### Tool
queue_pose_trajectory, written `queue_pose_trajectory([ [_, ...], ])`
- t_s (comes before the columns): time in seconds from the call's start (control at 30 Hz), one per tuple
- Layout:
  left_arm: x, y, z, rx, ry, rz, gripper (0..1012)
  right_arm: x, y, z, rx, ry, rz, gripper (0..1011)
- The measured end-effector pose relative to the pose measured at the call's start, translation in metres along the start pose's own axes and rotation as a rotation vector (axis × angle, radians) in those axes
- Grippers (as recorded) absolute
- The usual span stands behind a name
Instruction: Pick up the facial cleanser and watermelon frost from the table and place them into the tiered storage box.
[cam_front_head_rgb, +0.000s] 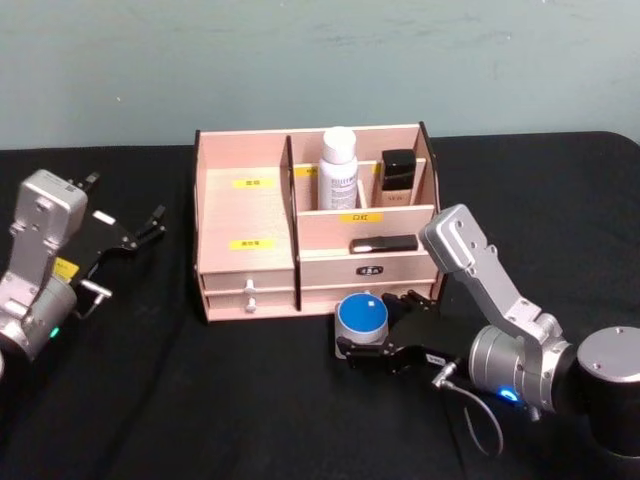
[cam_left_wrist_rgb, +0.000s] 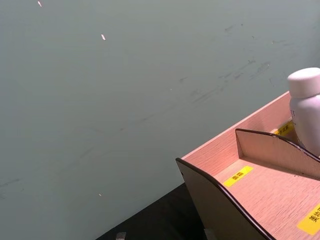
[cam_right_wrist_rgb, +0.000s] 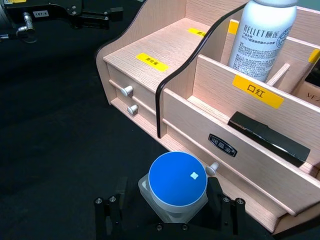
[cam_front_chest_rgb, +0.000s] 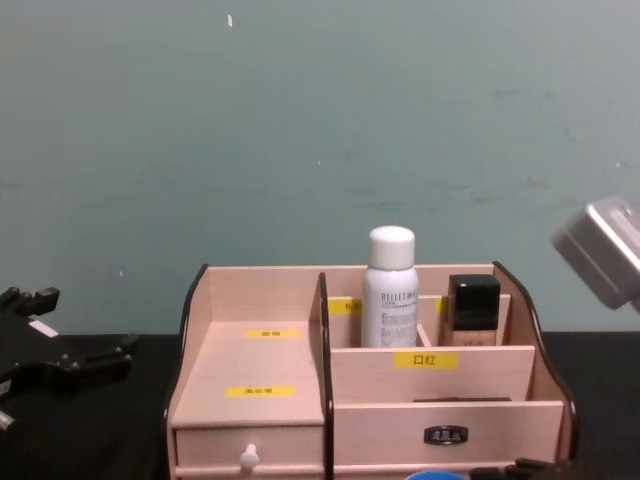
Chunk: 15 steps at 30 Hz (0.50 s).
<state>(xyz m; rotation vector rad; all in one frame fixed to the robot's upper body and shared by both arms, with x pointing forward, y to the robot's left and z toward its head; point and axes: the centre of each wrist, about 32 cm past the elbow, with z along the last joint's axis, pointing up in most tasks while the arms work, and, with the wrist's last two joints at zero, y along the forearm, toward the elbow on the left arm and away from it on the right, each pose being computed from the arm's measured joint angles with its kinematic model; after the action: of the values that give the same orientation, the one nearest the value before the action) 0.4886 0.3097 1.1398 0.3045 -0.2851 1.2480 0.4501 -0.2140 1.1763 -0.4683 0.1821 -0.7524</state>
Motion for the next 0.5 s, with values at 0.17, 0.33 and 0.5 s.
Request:
queue_pose_trajectory([
  [0.17, 0.0, 0.0, 0.0, 0.0, 0.0, 0.0, 1010, 0.0005, 0.0037, -0.001, 0.003, 0.0, 0.008, 1002],
  [0.33, 0.0, 0.0, 0.0, 0.0, 0.0, 0.0, 1010, 0.0008, 0.008, -0.0002, 0.006, -0.009, 0.022, 1003],
  [0.5, 0.0, 0.0, 0.0, 0.0, 0.0, 0.0, 1009, 0.001, 0.0102, 0.0005, 0.001, -0.02, 0.023, 1002],
])
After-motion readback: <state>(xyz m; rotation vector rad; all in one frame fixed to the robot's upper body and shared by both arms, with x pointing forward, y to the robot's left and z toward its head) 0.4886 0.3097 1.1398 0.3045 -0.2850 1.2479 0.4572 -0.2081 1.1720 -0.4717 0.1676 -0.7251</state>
